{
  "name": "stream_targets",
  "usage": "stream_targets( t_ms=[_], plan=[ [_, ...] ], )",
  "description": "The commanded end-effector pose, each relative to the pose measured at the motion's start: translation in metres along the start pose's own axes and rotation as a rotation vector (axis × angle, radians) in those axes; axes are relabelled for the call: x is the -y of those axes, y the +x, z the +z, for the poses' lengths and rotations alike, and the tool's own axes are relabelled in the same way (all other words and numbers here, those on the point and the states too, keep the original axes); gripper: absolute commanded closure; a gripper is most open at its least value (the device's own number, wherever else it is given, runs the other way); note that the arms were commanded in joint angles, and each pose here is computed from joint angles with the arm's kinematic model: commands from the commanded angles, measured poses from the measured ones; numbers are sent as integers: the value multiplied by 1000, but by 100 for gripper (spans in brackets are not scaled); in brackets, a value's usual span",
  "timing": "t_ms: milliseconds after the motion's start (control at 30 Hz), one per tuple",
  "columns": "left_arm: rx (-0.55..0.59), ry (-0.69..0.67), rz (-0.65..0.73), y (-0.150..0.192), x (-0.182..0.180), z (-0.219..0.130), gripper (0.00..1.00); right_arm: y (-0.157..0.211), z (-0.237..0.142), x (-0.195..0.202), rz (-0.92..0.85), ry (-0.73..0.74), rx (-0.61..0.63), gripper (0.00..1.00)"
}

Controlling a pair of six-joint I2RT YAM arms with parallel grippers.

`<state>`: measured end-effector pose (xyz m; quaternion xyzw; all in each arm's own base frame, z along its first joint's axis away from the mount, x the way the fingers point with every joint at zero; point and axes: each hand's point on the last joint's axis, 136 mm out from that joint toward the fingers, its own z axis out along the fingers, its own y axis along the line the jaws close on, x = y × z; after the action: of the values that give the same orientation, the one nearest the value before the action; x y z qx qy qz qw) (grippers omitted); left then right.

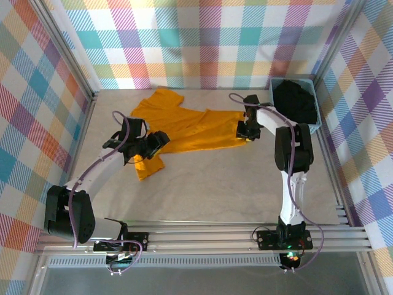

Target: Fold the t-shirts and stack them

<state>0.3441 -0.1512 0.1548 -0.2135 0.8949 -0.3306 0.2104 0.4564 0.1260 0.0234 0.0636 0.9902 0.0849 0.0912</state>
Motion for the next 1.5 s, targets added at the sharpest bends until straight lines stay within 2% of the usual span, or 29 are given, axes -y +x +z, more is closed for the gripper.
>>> stream_targets(
  t_ms=[0,167,433,633,767,800,867,933,1000,1067,1133,1233,1333,1467],
  plan=[
    [8,0,29,-1,6,-4,39,13,3,-5,-26,19,-57,68],
    [17,-4,30,-3,7,-5,39,25,2,3,-14,94,-102,73],
    [23,-2,28,-4,8,-5,39,42,-16,9,-100,168,-97,58],
    [23,-1,27,-5,8,-4,39,45,-8,12,-145,194,-116,57],
    [28,-7,26,-5,7,-5,39,46,8,12,-145,203,-155,64],
    [31,-10,27,-6,7,-6,39,44,10,10,-144,198,-152,70],
    [49,-68,27,-8,0,-12,40,38,6,5,-138,189,-125,90],
    [79,-224,4,-10,-26,-24,43,34,-6,4,-122,194,-89,99],
    [90,-392,-34,-8,-60,-37,48,33,-20,12,-102,236,-56,100],
    [83,-494,-98,-5,-91,-45,53,39,-32,23,-81,276,-41,100],
    [78,-504,-168,-3,-108,-47,54,47,-39,30,-67,278,-41,100],
    [18,-462,-235,4,-119,-31,48,59,-41,36,-43,240,-70,100],
    [-81,-510,-213,16,-128,-11,41,64,-40,40,-45,228,-81,100],
    [-145,-612,-65,27,-123,4,39,63,-40,37,-45,212,-84,100]
  ],
)
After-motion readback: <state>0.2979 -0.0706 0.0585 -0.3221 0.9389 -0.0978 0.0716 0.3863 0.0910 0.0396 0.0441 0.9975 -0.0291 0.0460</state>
